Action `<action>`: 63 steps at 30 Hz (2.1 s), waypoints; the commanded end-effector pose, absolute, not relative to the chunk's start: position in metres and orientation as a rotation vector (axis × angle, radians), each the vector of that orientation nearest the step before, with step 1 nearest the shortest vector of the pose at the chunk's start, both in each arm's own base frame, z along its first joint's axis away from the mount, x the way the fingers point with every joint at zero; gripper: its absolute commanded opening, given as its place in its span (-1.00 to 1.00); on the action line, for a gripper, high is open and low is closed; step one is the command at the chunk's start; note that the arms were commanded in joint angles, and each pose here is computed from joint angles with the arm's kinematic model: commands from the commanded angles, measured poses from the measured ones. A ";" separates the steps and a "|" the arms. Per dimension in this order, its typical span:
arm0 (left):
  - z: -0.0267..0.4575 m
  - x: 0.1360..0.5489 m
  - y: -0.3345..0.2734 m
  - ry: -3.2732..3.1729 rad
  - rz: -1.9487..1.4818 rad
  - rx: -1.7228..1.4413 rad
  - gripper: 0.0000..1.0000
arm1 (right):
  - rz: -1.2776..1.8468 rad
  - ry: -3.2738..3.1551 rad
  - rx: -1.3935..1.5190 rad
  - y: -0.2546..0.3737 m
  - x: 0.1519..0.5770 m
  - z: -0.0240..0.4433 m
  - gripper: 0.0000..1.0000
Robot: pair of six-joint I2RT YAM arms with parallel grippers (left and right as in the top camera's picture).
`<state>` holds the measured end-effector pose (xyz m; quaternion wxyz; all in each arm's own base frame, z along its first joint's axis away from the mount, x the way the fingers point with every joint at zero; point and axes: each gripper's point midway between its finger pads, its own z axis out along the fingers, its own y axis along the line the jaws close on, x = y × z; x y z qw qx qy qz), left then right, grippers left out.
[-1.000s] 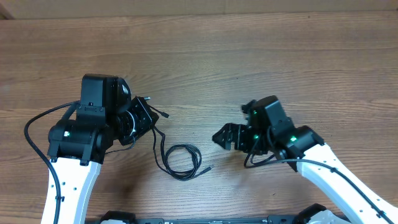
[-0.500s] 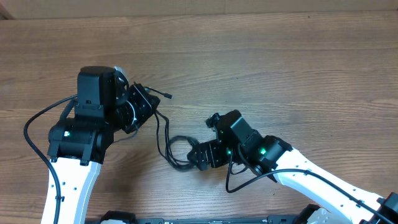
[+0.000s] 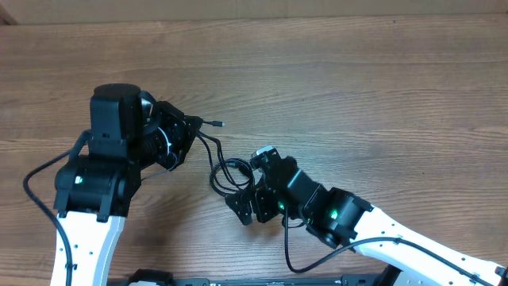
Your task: Untangle cables
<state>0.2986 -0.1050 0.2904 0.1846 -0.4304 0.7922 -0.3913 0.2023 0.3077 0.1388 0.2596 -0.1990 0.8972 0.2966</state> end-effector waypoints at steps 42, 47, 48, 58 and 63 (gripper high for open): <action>0.345 0.278 -0.081 1.711 -1.348 -1.780 -0.92 | 0.851 2.552 0.965 0.326 0.196 0.063 1.00; 0.345 0.276 -0.084 1.725 -1.367 -1.788 -0.91 | 0.891 2.448 1.022 0.329 0.225 0.059 0.31; 0.345 0.276 -0.084 1.726 -1.367 -1.788 -0.91 | 0.889 2.437 1.037 0.327 0.230 0.058 0.08; 0.343 0.279 -0.072 1.669 -1.305 -1.800 -0.91 | 0.450 2.532 0.978 0.241 0.249 0.031 -0.92; 0.347 0.278 -0.055 1.580 -1.240 -1.797 -0.92 | 0.083 2.537 1.169 0.157 0.245 0.016 -0.93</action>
